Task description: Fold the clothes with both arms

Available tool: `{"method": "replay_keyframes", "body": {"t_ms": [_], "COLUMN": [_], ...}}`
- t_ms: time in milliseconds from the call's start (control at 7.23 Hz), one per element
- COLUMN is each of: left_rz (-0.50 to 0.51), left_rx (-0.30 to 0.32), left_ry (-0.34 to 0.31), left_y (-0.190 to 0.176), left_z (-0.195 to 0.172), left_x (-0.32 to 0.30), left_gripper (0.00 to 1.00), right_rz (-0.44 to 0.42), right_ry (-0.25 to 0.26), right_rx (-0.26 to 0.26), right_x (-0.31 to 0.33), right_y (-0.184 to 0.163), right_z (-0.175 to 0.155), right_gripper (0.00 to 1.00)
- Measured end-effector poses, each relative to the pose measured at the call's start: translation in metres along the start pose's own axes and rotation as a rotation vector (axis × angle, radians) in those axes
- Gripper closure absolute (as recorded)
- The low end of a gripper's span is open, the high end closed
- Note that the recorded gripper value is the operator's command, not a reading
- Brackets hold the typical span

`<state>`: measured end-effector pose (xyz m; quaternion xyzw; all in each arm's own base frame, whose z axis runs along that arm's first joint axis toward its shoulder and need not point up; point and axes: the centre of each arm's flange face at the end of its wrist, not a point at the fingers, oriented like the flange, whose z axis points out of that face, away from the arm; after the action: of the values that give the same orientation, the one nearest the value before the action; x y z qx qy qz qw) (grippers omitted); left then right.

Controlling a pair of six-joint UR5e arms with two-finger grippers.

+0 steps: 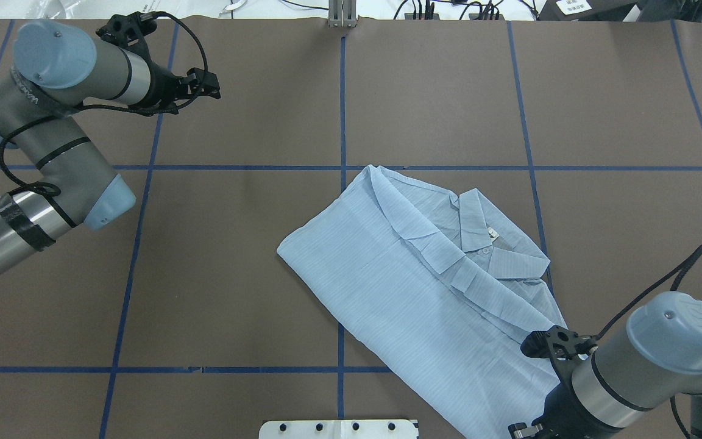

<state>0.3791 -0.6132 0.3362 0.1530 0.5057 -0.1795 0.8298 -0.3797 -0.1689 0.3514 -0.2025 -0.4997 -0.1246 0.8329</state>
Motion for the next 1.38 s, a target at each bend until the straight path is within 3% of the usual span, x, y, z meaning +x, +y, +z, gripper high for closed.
{"method": "replay_keyframes", "body": {"t_ms": [276, 691, 1382], "left_rz": [0.001, 0.010, -0.090], "left_rx": [-0.003, -0.015, -0.113], "left_ry": [0.003, 0.030, 0.068], "left_y": [0.001, 0.006, 0.043], "left_z": [-0.001, -0.012, -0.041], "left_x": [0.000, 0.008, 0.042], "left_gripper": [0.00, 0.00, 0.00], "right_rz": [-0.006, -0.008, 0.046], "right_ry": [-0.050, -0.133, -0.171], "right_rx": [0.059, 0.206, 0.397], "right_x": [-0.012, -0.032, -0.015], "right_y": [-0.010, -0.045, -0.086], "right_z": [-0.030, -0.085, -0.159], "right_gripper": [0.00, 0.00, 0.00]}}
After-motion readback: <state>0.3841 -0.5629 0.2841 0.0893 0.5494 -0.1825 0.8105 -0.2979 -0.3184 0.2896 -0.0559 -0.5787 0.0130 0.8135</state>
